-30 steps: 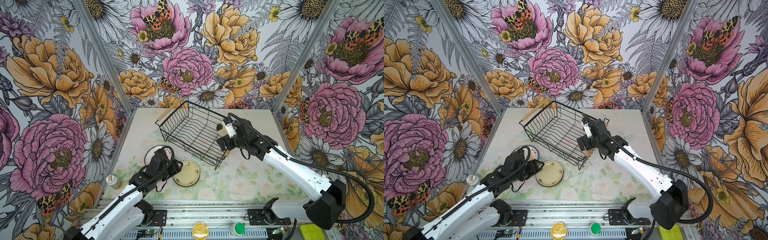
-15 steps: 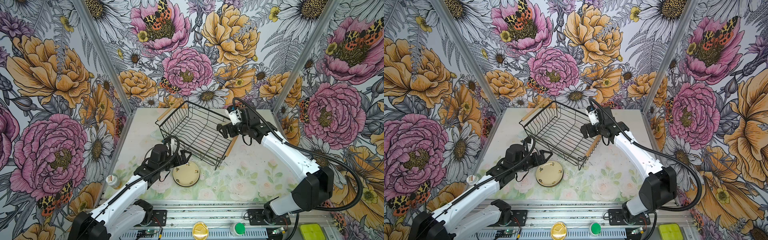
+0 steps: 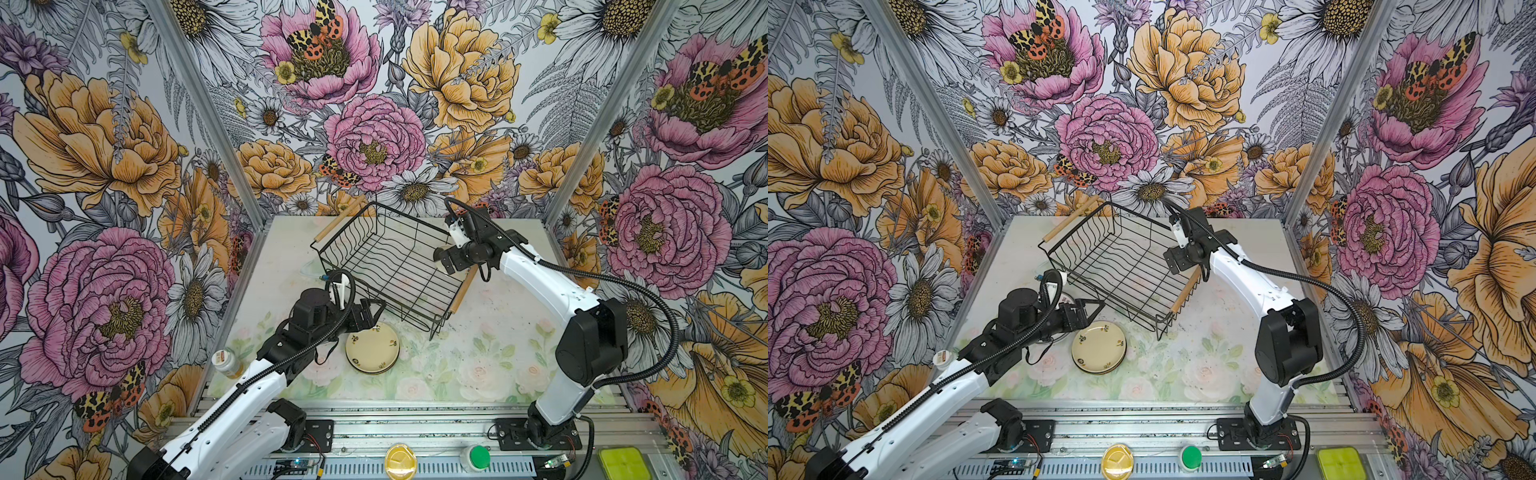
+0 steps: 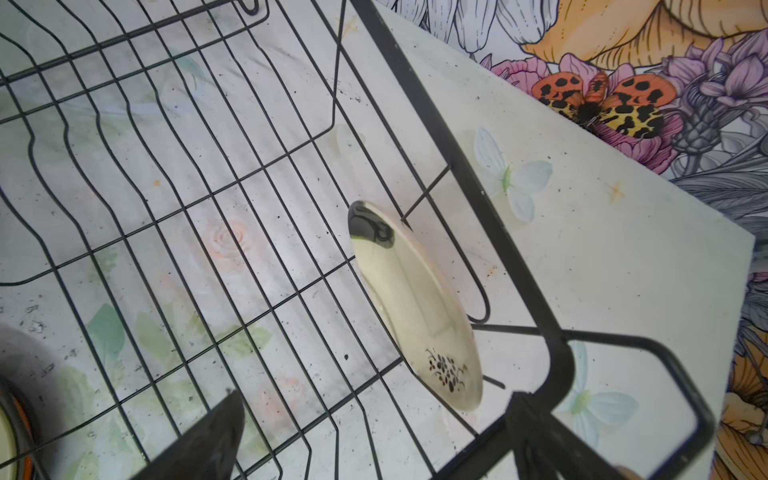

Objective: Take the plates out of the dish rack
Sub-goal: 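Close the right gripper on the last cream plate in the rack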

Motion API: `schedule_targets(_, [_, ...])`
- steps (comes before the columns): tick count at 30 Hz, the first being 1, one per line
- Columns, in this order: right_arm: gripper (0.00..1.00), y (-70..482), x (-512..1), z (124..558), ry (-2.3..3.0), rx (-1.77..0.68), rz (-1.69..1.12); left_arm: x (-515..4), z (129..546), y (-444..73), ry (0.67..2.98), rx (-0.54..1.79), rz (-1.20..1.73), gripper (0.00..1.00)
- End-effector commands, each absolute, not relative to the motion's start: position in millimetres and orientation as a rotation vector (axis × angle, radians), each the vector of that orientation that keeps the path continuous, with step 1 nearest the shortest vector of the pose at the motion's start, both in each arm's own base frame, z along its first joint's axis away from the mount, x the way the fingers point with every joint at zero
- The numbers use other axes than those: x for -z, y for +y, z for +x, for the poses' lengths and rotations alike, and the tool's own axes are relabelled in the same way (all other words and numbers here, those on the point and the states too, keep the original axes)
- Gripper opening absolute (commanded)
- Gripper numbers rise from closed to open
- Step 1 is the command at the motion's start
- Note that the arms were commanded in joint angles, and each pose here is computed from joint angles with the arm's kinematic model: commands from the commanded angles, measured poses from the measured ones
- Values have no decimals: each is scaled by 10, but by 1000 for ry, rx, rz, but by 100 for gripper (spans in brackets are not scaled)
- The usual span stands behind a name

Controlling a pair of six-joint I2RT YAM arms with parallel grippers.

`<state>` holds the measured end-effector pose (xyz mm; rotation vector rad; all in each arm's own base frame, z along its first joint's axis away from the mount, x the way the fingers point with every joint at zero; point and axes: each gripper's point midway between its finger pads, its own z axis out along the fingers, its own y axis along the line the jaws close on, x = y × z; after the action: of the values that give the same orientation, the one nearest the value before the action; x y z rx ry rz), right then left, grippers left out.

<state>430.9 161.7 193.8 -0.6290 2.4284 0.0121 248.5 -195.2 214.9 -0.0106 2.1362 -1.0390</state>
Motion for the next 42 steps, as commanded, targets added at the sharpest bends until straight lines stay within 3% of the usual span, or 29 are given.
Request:
schedule_targets(1, [99, 1561, -1972, 4420, 2417, 64, -638, -2098, 2454, -1888, 2140, 982, -41, 99])
schedule_targets(12, [90, 1600, -1846, 4612, 2444, 87, -630, -2036, 2476, -1761, 2146, 897, -167, 99])
schedule_targets(23, [77, 1563, -1639, 4681, 2497, 127, -643, -2049, 2503, -1643, 2134, 874, -100, 99])
schedule_targets(42, [45, 1391, -1434, 4794, 2547, 260, -675, -1971, 2474, -1427, 2169, 771, -170, 99])
